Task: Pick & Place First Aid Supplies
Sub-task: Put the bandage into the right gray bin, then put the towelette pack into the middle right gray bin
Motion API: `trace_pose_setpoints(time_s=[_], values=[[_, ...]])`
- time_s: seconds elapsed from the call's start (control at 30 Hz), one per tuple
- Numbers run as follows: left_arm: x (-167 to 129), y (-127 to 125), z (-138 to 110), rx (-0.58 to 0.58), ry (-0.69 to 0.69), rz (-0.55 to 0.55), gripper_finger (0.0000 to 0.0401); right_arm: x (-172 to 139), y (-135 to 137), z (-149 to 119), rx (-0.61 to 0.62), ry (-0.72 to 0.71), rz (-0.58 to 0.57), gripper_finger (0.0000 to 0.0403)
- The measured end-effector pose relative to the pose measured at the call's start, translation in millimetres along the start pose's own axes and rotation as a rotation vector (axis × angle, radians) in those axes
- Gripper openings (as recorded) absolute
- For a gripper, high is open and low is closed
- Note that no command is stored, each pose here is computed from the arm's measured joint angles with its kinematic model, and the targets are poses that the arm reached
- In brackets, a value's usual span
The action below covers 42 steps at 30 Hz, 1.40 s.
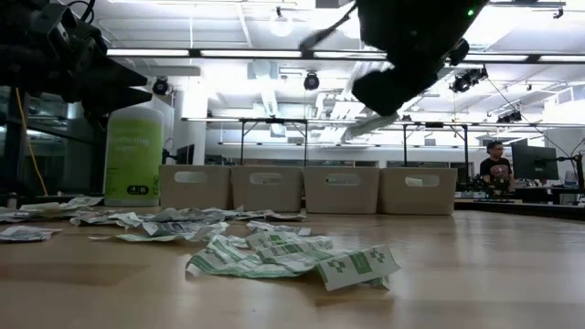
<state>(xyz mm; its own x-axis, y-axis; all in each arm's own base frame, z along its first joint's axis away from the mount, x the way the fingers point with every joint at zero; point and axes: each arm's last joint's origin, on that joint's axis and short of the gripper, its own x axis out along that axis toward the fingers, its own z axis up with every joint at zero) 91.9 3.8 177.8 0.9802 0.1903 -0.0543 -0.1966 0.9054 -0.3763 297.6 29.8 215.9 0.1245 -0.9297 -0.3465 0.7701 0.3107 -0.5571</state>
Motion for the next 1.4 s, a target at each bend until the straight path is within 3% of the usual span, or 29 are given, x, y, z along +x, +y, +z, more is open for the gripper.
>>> trace_pose_setpoints(time_s=[0.27,0.7,1.03,1.2,1.4], values=[[0,0,0,0.000,0.000,0.000,0.0150,39,-21,4,-0.049,0.142,-0.130,0.0000],[0,0,0,0.000,0.000,0.000,0.0150,97,-49,8,0.016,0.329,-0.269,0.0000],[0,0,0,0.000,0.000,0.000,0.0150,136,-60,-15,0.024,0.410,-0.344,0.0003],[0,0,0,0.000,0.000,0.000,0.0150,141,-62,-19,0.040,0.431,-0.350,0.0024],[0,0,0,0.000,0.000,0.000,0.0150,137,-58,-18,0.050,0.415,-0.331,0.0083]])
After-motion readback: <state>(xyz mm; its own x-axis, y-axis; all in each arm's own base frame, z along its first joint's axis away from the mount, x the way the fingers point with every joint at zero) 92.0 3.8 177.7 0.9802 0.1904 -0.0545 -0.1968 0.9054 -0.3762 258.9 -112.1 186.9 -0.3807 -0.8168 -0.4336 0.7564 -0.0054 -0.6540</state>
